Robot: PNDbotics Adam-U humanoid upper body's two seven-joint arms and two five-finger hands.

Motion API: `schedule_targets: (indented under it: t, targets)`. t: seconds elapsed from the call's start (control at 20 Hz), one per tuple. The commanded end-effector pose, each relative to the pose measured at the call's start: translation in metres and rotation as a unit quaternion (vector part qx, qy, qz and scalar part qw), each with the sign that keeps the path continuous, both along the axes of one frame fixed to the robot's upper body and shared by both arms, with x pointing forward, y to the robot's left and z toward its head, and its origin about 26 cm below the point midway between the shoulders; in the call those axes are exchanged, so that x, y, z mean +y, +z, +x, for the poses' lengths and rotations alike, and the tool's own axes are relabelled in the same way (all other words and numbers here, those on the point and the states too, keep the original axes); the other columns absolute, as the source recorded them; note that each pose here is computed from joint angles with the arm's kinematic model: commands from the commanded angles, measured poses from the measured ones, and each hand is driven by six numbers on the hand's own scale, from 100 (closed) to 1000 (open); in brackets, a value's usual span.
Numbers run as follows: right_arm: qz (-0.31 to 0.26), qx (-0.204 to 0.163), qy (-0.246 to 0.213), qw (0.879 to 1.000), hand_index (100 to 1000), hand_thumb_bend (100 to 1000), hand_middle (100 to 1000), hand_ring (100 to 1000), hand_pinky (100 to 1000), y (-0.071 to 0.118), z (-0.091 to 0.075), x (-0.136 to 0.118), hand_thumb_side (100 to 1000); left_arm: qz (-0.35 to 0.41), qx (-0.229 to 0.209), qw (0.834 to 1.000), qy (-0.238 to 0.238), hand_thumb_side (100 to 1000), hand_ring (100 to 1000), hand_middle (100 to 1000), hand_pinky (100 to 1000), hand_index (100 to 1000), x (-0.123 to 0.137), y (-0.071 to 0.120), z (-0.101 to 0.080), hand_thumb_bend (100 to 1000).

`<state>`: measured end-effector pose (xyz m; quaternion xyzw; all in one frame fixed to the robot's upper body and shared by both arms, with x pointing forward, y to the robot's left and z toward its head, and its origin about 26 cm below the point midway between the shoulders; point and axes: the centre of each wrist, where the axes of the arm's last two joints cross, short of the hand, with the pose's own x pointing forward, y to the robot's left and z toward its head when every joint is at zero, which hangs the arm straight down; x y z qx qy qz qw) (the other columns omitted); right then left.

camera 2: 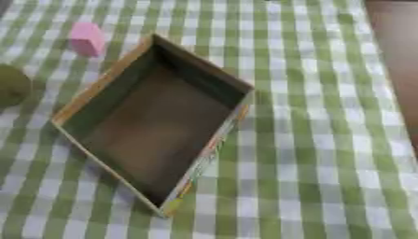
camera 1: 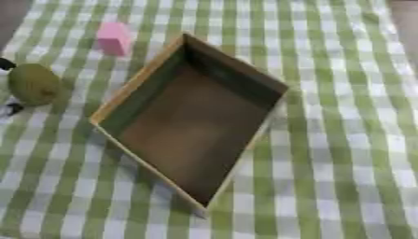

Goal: Pick up objects on the table and place them in the box.

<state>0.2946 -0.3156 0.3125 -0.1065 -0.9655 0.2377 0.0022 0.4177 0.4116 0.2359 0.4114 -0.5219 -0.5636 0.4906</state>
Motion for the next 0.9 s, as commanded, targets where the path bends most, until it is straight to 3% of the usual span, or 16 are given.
schedule_targets:
  t: [0.05,0.25,0.6,0.75,0.8,0.9]
  targets:
    - [-0.007,-0.014,0.008,1.0,834,100,531,493,894,0.009,-0.004,0.002,470,-0.009,-0.019,1.0,-0.002,409,844,830,870,933,0.001,0.015,0.002,466]
    - [-0.009,-0.013,0.014,1.0,834,100,529,493,896,0.01,-0.004,0.004,442,-0.018,-0.019,1.0,-0.013,419,838,822,862,933,-0.007,0.018,0.01,466]
    - [-0.01,-0.01,0.022,1.0,834,100,524,496,900,0.011,-0.003,0.006,470,-0.025,-0.011,0.999,-0.025,347,759,712,795,877,-0.015,0.017,0.018,334]
    - [-0.011,-0.006,0.025,1.0,835,100,522,501,903,0.009,-0.003,0.007,470,-0.036,-0.03,0.998,-0.035,280,689,619,734,811,-0.018,0.019,0.019,235]
    - [-0.01,-0.004,0.026,1.0,835,100,522,504,903,0.009,-0.003,0.007,470,-0.042,-0.038,0.998,-0.038,223,627,573,689,764,-0.019,0.019,0.019,136]
    - [-0.01,-0.002,0.027,1.0,835,100,522,504,904,0.009,-0.003,0.007,470,-0.057,-0.055,0.996,-0.042,149,572,531,630,711,-0.021,0.021,0.018,100]
